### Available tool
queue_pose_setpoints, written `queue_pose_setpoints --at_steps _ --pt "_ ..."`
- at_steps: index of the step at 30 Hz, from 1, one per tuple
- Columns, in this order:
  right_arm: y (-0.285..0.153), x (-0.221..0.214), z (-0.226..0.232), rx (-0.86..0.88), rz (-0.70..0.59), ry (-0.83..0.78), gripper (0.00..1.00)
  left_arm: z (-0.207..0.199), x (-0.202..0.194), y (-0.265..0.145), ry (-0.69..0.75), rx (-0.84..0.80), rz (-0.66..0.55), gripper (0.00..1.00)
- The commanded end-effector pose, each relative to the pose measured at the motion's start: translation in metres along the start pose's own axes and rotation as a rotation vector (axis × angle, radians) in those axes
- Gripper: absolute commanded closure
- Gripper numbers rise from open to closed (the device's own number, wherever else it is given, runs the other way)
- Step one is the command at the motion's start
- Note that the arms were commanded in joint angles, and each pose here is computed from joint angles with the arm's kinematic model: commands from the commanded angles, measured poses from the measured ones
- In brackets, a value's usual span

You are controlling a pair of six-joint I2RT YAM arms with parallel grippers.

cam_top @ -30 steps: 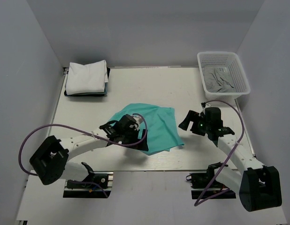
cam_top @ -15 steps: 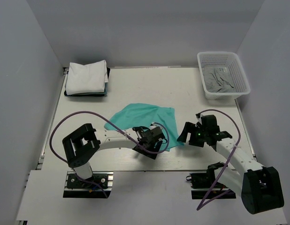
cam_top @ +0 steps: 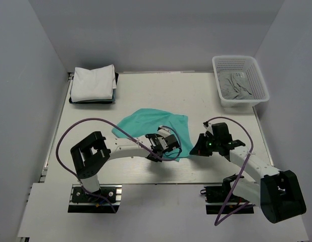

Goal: Fold and stack the t-shirts
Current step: Flatten out the tshirt

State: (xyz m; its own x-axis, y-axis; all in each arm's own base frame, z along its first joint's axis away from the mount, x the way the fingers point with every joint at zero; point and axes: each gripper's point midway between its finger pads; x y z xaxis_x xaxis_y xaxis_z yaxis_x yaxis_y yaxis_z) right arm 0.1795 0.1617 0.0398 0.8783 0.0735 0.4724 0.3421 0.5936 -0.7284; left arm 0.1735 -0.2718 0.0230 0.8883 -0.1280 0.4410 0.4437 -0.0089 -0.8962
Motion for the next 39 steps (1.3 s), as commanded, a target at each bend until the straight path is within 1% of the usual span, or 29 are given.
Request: queue_pose_setpoints --at_steps 1,2,3,4,5,6,9,11,12,14,19,20,21,22,23,24,25,26,27,28,29,30,31,32,34,35,36,38,39 --pt "-0.012 0.055 0.026 0.066 -0.165 -0.079 1.0 0.008 0.046 -0.031 -0.072 0.024 -0.165 1.0" --pt "-0.015 0.062 0.029 0.072 -0.192 -0.091 1.0 0.014 0.059 -0.044 -0.089 0.028 -0.22 1.0" --pt "-0.026 0.085 0.037 0.068 -0.273 -0.125 1.0 0.018 0.072 -0.054 -0.1 0.046 -0.268 1.0" --pt "-0.031 0.094 0.041 0.067 -0.308 -0.138 1.0 0.018 0.076 -0.062 -0.108 0.035 -0.275 1.0" --pt "-0.037 0.103 0.044 0.061 -0.338 -0.152 1.0 0.023 0.088 -0.071 -0.131 0.053 -0.33 1.0" --pt "-0.053 0.125 0.054 0.059 -0.416 -0.181 1.0 0.026 0.097 -0.082 -0.146 0.053 -0.362 1.0" --pt "-0.081 0.156 0.068 0.042 -0.536 -0.235 1.0 0.032 0.139 -0.121 -0.205 0.072 -0.5 1.0" --pt "-0.111 0.184 0.083 0.028 -0.637 -0.282 1.0 0.047 0.161 -0.147 -0.24 0.136 -0.594 1.0" --pt "-0.118 0.191 0.088 0.028 -0.659 -0.297 1.0 0.046 0.18 -0.171 -0.302 0.107 -0.646 1.0" --pt "-0.149 0.217 0.103 0.01 -0.746 -0.314 1.0 0.055 0.201 -0.199 -0.348 0.12 -0.738 1.0" --pt "-0.212 0.26 0.138 0.0 -0.912 -0.411 1.0 0.073 0.25 -0.277 -0.345 0.129 -0.918 1.0" --pt "-0.228 0.27 0.145 -0.012 -0.956 -0.426 1.0 0.068 0.265 -0.295 -0.395 0.082 -0.974 1.0" --pt "-0.235 0.274 0.148 -0.016 -0.971 -0.436 1.0 0.078 0.271 -0.311 -0.324 0.118 -1.004 1.0" --pt "-0.251 0.281 0.157 -0.012 -1.007 -0.45 1.0 0.082 0.277 -0.324 -0.325 0.117 -1.034 1.0" --pt "-0.263 0.288 0.166 -0.005 -1.029 -0.465 1.0 0.083 0.282 -0.339 -0.332 0.094 -1.064 1.0" --pt "-0.278 0.293 0.177 0.008 -1.059 -0.494 1.0 0.085 0.292 -0.359 -0.397 0.046 -1.113 1.0" --pt "-0.283 0.295 0.181 0.011 -1.067 -0.504 1.0 0.092 0.295 -0.37 -0.35 0.074 -1.132 1.0" --pt "-0.302 0.3 0.196 0.035 -1.099 -0.539 1.0 0.104 0.297 -0.386 -0.377 0.071 -1.16 1.0" --pt "-0.307 0.301 0.199 0.035 -1.105 -0.559 1.0 0.112 0.303 -0.406 -0.454 0.039 -1.206 1.0" --pt "-0.313 0.301 0.204 0.043 -1.114 -0.569 1.0 0.12 0.305 -0.414 -0.414 0.082 -1.216 1.0" --pt "-0.317 0.303 0.208 0.049 -1.117 -0.585 1.0 0.128 0.308 -0.43 -0.439 0.072 -1.239 1.0" --pt "-0.34 0.306 0.221 0.057 -1.165 -0.612 1.0 0.135 0.311 -0.444 -0.473 0.057 -1.264 1.0" --pt "-0.346 0.307 0.225 0.06 -1.176 -0.62 1.0 0.133 0.314 -0.452 -0.455 0.048 -1.277 1.0" --pt "-0.37 0.309 0.237 0.064 -1.23 -0.644 1.0 0.144 0.317 -0.47 -0.449 0.064 -1.296 1.0" --pt "-0.388 0.312 0.247 0.075 -1.274 -0.664 1.0 0.139 0.326 -0.477 -0.439 0.093 -1.302 1.0" --pt "-0.393 0.313 0.251 0.08 -1.288 -0.669 1.0 0.148 0.329 -0.493 -0.424 0.12 -1.317 1.0" --pt "-0.402 0.315 0.257 0.089 -1.307 -0.687 1.0 0.139 0.334 -0.496 -0.448 0.119 -1.331 1.0" --pt "-0.42 0.318 0.266 0.094 -1.347 -0.698 1.0 0.15 0.337 -0.511 -0.406 0.193 -1.351 1.0" --pt "-0.433 0.322 0.274 0.098 -1.372 -0.706 1.0 0.159 0.337 -0.527 -0.461 0.169 -1.376 1.0"
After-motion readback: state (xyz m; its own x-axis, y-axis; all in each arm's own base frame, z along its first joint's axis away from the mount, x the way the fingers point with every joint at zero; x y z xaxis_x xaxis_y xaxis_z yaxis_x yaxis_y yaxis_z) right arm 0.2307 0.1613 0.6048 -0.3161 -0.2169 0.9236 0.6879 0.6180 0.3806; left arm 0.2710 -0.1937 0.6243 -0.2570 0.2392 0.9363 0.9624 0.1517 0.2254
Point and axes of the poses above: each gripper's point midway between its finger pads, its own y axis out along the fingers, its own z axis along the line the jaws close on, x = y × z, and after that the axes turned 13 degrees about -y, right-handed
